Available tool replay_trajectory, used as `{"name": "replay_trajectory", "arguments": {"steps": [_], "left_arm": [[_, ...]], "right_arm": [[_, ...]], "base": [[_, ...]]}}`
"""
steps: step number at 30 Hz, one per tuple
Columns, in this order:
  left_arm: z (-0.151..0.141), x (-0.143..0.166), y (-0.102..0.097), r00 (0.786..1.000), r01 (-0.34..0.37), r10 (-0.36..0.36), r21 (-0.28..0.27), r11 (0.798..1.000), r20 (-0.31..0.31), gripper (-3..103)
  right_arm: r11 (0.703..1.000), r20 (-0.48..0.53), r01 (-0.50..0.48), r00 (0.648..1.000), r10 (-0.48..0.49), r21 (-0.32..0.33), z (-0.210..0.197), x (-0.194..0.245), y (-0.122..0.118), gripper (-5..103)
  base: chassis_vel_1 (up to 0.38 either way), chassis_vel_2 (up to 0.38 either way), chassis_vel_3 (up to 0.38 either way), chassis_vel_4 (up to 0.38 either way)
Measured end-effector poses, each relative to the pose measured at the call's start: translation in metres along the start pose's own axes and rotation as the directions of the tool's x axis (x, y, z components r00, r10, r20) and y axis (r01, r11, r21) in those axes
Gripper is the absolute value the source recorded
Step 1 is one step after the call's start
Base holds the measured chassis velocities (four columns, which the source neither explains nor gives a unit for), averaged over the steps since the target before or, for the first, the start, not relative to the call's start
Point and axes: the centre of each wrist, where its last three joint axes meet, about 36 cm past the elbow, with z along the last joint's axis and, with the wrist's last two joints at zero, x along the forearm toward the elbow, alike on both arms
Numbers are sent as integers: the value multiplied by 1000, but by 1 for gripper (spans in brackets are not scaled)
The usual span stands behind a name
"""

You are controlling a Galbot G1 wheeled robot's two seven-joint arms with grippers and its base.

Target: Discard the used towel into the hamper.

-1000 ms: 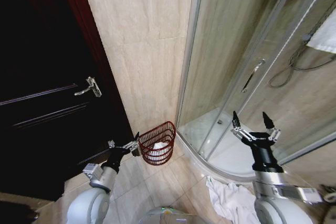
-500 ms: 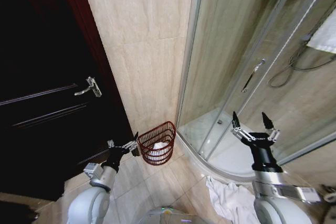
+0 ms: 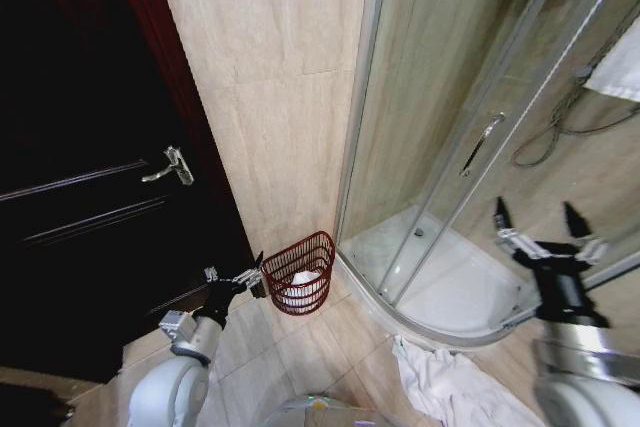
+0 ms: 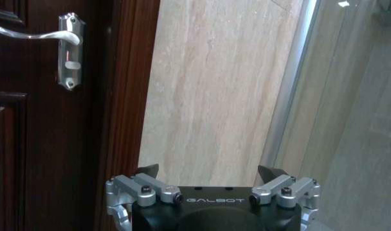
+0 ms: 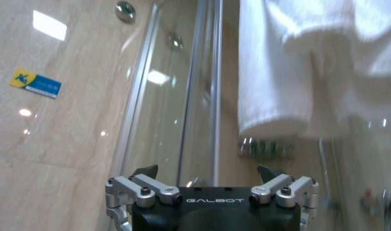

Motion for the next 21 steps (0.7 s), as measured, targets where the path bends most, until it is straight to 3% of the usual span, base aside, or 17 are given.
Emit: {"name": "replay_trajectory", "arguments": {"steps": [7,21], "left_arm": [[0,0,0,1000,0,0,0,1000,0,100],[0,0,0,1000,0,0,0,1000,0,100]], "right_arm": [[998,56,-36,998,33,47,-21,-1,-29,100],[999,53,-34,998,32,27,-20,-2,-28,100]], "base": [[0,0,0,0],[-26,-30,28,27]]}}
